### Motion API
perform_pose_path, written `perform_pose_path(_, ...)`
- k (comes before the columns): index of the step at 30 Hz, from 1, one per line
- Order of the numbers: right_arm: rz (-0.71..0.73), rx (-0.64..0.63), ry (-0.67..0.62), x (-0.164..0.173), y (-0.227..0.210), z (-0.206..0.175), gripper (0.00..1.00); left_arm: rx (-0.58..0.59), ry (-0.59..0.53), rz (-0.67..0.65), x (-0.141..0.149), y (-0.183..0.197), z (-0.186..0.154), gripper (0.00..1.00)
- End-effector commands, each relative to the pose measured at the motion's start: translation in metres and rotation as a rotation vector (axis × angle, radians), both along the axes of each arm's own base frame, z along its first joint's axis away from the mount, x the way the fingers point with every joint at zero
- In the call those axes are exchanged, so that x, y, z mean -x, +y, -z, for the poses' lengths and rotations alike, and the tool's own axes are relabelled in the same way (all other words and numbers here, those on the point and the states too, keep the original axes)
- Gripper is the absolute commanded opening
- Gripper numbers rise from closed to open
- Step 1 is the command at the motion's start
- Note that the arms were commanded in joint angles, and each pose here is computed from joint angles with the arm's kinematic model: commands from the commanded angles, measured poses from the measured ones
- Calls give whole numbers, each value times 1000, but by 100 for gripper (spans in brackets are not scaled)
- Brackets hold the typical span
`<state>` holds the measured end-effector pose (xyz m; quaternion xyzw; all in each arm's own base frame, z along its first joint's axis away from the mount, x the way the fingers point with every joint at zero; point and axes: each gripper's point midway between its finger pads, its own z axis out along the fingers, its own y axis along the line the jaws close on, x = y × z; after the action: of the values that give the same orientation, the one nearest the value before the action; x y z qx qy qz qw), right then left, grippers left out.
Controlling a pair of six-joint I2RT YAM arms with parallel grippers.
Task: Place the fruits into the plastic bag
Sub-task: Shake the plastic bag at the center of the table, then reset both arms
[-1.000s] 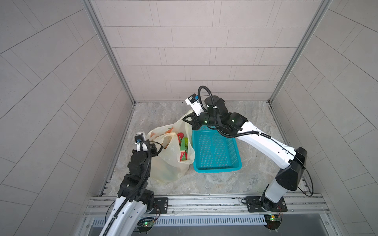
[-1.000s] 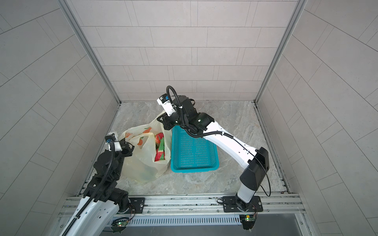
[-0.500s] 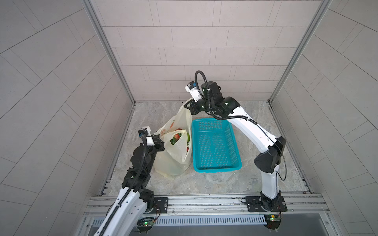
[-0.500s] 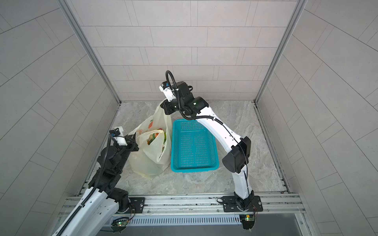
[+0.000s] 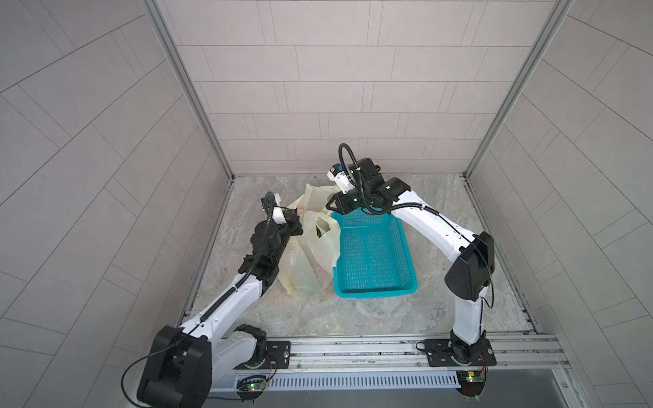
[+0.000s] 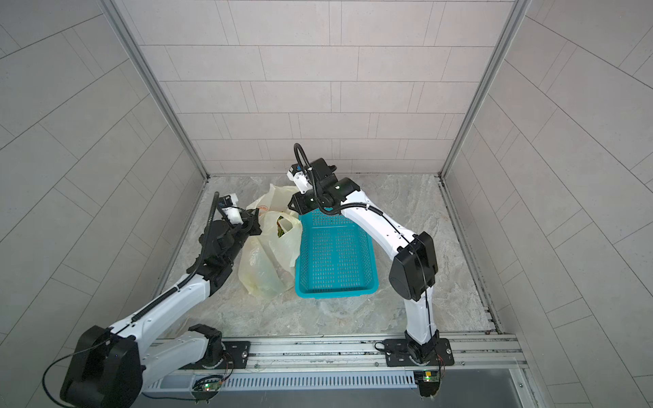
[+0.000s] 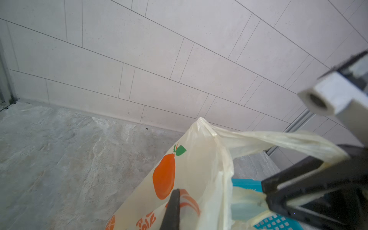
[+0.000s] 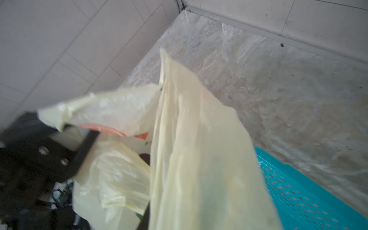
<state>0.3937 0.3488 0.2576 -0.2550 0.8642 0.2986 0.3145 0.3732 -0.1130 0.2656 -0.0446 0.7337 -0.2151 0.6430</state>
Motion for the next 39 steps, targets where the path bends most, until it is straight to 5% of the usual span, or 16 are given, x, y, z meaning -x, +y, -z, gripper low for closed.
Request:
perform_pose_path(1, 64, -143, -132, 8, -22, -58, 65, 6, -48, 58, 0, -13, -40, 44)
perform_pose_path(3, 107, -174, -148, 13, -41, -63, 76, -24, -25, 65, 3, -13, -38, 92)
perform_pose_path(4, 129, -191, -162, 16, -53, -66, 81, -34, -10, 59, 6, -11, -36, 100)
perform_pose_path(13, 464, -221, -238, 25, -179, -60, 87, -89, 47, -24, 36, 15, -49, 100)
perform_pose_path(19, 786, -67, -313, 32, -277, -30, 95, -219, -46, -368, 73, 92, -89, 100)
perform_pose_path(24, 868, 40, -337, 37, -308, -16, 95, -299, -27, -637, 83, 148, -103, 100)
perform_pose_path(28, 986, 160, -344, 39, -336, 4, 96, -408, 90, -824, 70, 183, -82, 100)
perform_pose_path(34, 1093, 308, -371, 45, -365, 40, 99, -470, 259, -908, 25, 215, -23, 100)
perform_pose_path(39, 1143, 411, -363, 62, -382, 86, 99, -403, 569, -1082, 24, 279, 47, 100)
